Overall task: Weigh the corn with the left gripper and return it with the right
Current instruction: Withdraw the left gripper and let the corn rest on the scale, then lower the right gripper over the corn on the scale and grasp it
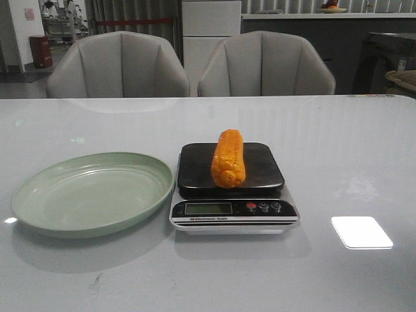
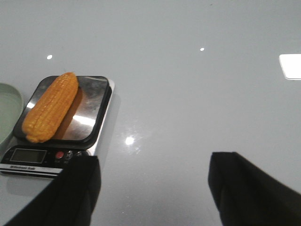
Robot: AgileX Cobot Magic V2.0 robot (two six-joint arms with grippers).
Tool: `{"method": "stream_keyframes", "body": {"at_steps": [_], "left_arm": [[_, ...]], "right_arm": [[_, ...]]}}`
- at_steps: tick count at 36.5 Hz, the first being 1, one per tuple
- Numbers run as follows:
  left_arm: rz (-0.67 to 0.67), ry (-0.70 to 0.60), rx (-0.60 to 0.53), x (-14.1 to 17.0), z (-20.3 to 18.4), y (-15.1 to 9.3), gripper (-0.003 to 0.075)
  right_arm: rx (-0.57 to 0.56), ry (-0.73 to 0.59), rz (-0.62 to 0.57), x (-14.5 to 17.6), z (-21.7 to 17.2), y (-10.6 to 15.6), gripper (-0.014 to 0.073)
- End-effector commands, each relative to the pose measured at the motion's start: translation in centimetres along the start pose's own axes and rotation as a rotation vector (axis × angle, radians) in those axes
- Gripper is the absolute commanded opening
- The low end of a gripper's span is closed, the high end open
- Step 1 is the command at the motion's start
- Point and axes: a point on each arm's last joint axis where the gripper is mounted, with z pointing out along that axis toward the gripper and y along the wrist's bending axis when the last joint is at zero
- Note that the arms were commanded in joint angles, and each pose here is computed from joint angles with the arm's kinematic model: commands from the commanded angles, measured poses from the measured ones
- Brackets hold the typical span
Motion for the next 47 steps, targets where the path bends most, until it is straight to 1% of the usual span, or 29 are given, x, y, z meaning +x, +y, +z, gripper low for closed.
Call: {"method": "stream_keyframes", "body": {"at_steps": [1, 2, 7, 11, 17, 21, 25, 28, 30, 33, 39, 43, 47], "left_arm": [[0.001, -0.129, 0.008, -1.4, -0.8, -0.1, 0.0114], [0.001, -0.129, 0.008, -1.4, -0.8, -0.1, 0.0114], [0.001, -0.129, 0.008, -1.4, -0.8, -0.1, 0.0114], [0.001, -0.125, 0.008, -1.3, -0.7, -0.1, 0.0114], [0.001, -0.124, 0.008, -1.3, -0.7, -0.1, 0.0114], [0.001, -0.124, 0.008, -1.3, -0.7, -0.1, 0.0114], [0.001, -0.124, 0.008, -1.3, -0.7, -0.1, 0.0114], [0.001, -0.124, 0.008, -1.3, -0.7, -0.1, 0.0114], [0.001, -0.124, 0.008, -1.3, -0.7, -0.1, 0.0114], [0.001, -0.124, 0.008, -1.3, -0.7, -0.1, 0.0114], [0.001, -0.124, 0.008, -1.3, -0.7, -0.1, 0.0114], [0.001, -0.124, 0.008, -1.3, -0.7, -0.1, 0.0114], [0.001, -0.124, 0.008, -1.3, -0.7, -0.1, 0.0114]], "right_arm": [[-0.071, -0.06, -0.033, -3.1, 0.8, 1.6, 0.0607], [-0.101, -0.055, -0.047, -3.8, 1.0, 2.3, 0.0607], [-0.197, 0.059, -0.088, -5.7, 3.5, 5.4, 0.0606], [-0.24, 0.16, -0.115, -7.4, 6.0, 8.0, 0.0606], [-0.236, 0.272, -0.074, -9.9, 10.4, 10.7, 0.0606], [-0.201, 0.344, -0.049, -10.8, 13.6, 11.8, 0.0606], [-0.136, 0.435, -0.033, -10.9, 16.6, 12.6, 0.0606], [-0.074, 0.507, -0.048, -10.3, 18.4, 13.3, 0.0606], [-0.031, 0.529, -0.068, -10.1, 19.2, 13.9, 0.0606], [0.021, 0.571, -0.047, -9.3, 21.0, 15.0, 0.0606], [0.058, 0.614, 0.037, -7.7, 23.2, 16.4, 0.0606], [0.09, 0.654, 0.078, -6.5, 24.3, 16.5, 0.0606], [0.109, 0.688, 0.086, -5.5, 25.0, 16.5, 0.0588]]}}
